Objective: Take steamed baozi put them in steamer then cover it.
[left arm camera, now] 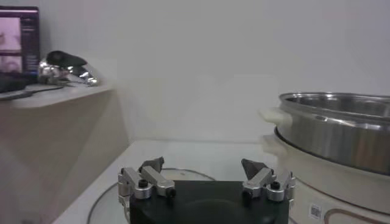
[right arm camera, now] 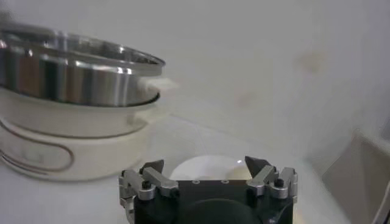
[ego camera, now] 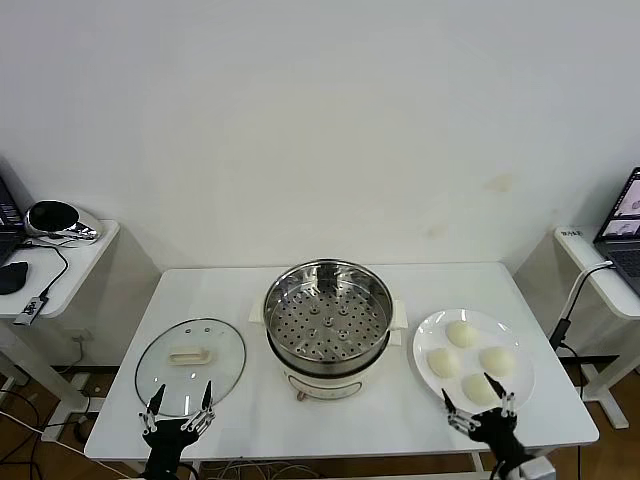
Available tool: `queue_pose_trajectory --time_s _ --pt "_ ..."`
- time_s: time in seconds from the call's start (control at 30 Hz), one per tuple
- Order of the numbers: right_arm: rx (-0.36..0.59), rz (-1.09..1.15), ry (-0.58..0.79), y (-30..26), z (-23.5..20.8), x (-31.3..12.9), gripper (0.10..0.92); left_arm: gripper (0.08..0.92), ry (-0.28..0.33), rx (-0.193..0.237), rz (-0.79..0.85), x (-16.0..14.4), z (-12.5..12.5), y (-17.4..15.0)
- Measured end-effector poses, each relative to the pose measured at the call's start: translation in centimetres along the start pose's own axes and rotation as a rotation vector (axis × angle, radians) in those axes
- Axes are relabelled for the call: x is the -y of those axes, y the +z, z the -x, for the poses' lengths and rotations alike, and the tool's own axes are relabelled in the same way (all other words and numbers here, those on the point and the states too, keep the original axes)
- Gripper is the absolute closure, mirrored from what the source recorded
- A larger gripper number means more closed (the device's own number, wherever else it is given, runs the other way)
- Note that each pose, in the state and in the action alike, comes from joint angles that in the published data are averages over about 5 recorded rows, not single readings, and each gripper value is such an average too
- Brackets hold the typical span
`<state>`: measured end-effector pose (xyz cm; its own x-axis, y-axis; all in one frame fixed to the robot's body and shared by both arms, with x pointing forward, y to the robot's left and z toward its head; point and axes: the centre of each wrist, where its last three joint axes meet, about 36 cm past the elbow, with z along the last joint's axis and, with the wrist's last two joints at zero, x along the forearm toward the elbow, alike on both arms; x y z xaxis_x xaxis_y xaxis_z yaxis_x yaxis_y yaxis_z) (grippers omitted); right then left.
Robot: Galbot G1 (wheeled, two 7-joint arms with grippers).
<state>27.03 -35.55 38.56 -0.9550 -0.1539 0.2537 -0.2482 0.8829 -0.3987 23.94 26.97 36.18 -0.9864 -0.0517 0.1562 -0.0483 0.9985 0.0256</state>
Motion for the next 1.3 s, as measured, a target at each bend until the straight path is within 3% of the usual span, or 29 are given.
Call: queue_pose_trajectory --time_s 0.3,0.6,1.0,1.3 --pt "-0.044 -0.347 -0.113 -2.7 4.7 8.4 0.200 0.177 0.009 0.012 0.054 -0.9 0.7 -0.6" --pt "-0.109 -0.656 -0.339 -8.1 12.9 15.6 0.200 0.177 -0.001 0.018 0.086 -1.4 0.8 -1.0" --pt "-0.303 -0.925 -0.663 -12.7 24.0 19.3 0.200 0.177 -0.030 0.020 0.117 -2.3 1.4 -1.7" --pt "-0.451 -1.007 -0.836 -13.4 29.6 19.2 0.200 0.177 -0.040 0.024 0.135 -2.9 1.6 -2.1"
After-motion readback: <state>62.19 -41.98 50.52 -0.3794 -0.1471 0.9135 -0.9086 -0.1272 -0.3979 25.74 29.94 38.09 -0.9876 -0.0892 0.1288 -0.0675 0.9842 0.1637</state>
